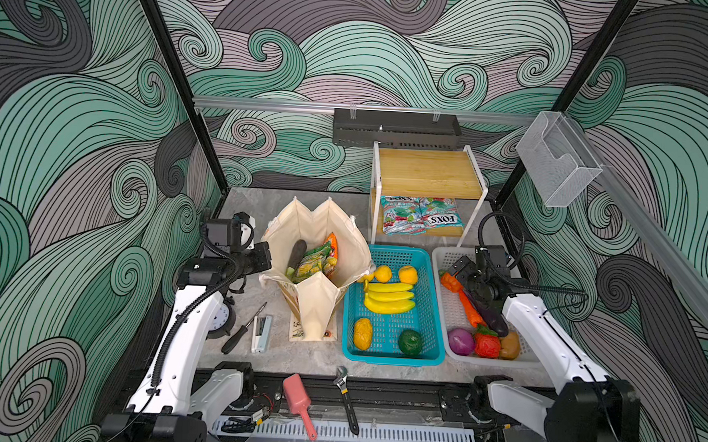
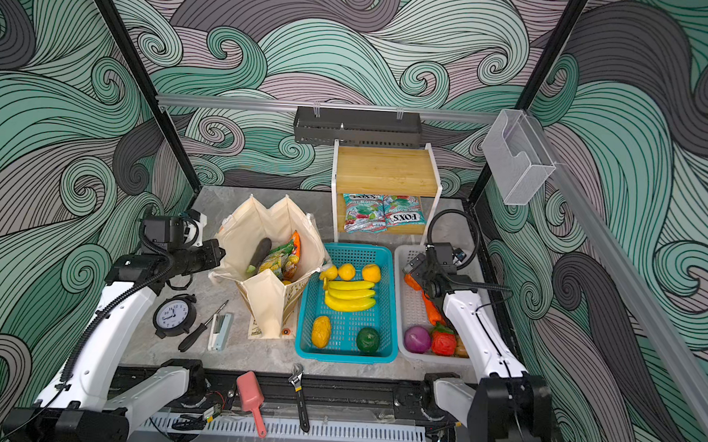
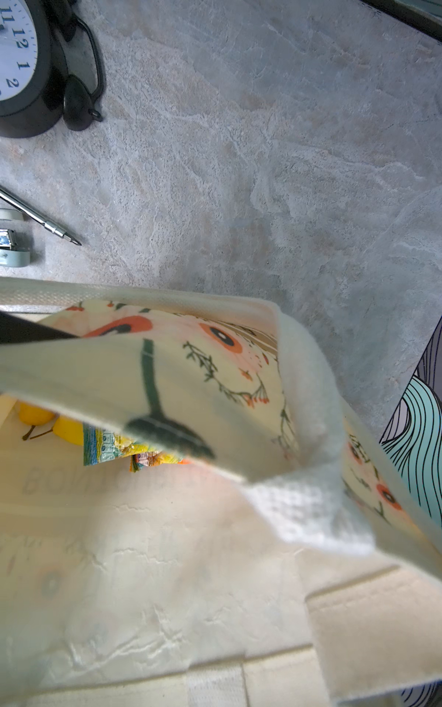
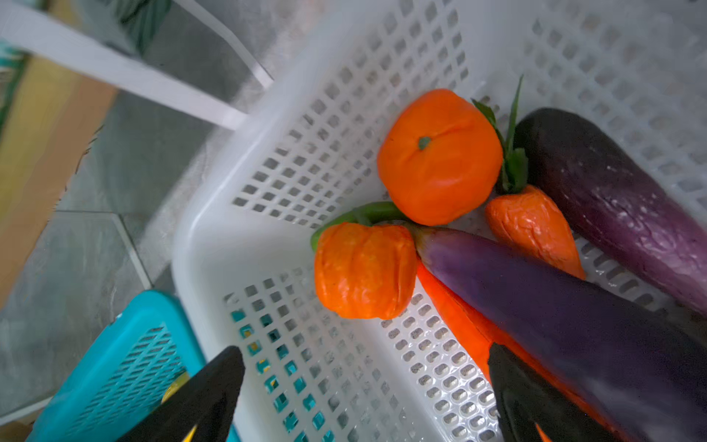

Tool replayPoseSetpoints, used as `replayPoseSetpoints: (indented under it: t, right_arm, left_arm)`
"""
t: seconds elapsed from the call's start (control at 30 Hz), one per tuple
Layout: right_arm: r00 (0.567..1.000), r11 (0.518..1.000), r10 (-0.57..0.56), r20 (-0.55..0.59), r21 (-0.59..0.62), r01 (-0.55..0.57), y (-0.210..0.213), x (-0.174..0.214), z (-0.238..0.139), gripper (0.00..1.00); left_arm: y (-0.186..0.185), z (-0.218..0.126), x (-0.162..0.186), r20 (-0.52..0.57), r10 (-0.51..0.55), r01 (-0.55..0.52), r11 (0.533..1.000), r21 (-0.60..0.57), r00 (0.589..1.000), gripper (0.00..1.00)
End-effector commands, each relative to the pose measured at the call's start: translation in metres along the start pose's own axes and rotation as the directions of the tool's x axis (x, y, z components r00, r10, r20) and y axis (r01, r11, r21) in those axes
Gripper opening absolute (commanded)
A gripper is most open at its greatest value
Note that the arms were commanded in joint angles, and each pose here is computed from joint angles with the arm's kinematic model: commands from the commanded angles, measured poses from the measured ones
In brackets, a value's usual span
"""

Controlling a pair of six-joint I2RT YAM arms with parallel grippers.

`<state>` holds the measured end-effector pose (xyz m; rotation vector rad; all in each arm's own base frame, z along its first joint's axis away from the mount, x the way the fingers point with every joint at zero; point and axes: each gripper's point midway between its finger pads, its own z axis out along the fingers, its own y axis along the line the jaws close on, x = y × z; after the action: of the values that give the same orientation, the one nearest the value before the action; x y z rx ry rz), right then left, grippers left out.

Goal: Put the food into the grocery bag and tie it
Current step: 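Lower the right gripper into the white basket and grasp the orange pepper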

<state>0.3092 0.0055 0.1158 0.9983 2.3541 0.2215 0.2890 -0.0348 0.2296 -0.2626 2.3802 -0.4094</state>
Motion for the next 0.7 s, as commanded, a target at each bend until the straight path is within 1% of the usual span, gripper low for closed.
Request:
replayPoseSetpoints:
  t: [0.0,0.13,0.23,0.4,0.5,0.6,0.67]
  right_arm:
    - [0.996,0.997,0.068,-0.052,-0.028,-0.069,0.003,0.005,0.010,1.00]
    - [0.995,0.998,0.055,-0.080,-0.016,-0.056,0.003,0.010,0.021,1.00]
    - [0.991,0.999,0.024,-0.131,-0.031,-0.028,0.010,0.016,0.032,1.00]
    - [0.979,0.999,0.036,-0.199,-0.003,-0.038,0.012,0.025,0.052,1.00]
    - [0.976,0.999,0.049,-0.210,0.009,-0.048,0.013,0.027,0.059,0.99]
    - [0.978,0.998,0.063,-0.197,0.029,-0.058,0.010,0.024,0.062,0.94]
    - [0.981,0.998,0.062,-0.183,0.036,-0.057,0.008,0.022,0.063,0.84]
  left_arm:
    - [-0.002,0.000,0.002,-0.002,0.009,-0.009,1.000,0.010,1.000,0.00]
    - [-0.003,0.001,0.002,-0.006,0.009,-0.009,1.000,0.018,1.000,0.00]
    - [-0.003,0.001,0.002,-0.007,0.010,-0.010,1.000,0.015,1.000,0.00]
    - [-0.002,0.000,0.002,-0.002,0.010,-0.010,1.000,0.011,1.000,0.00]
    - [-0.003,0.000,0.002,-0.004,0.010,-0.010,1.000,0.012,1.000,0.00]
    - [-0.002,0.000,0.001,0.000,0.011,-0.011,1.000,0.010,1.000,0.00]
    - [-0.003,0.000,0.002,-0.004,0.011,-0.011,1.000,0.012,1.000,0.00]
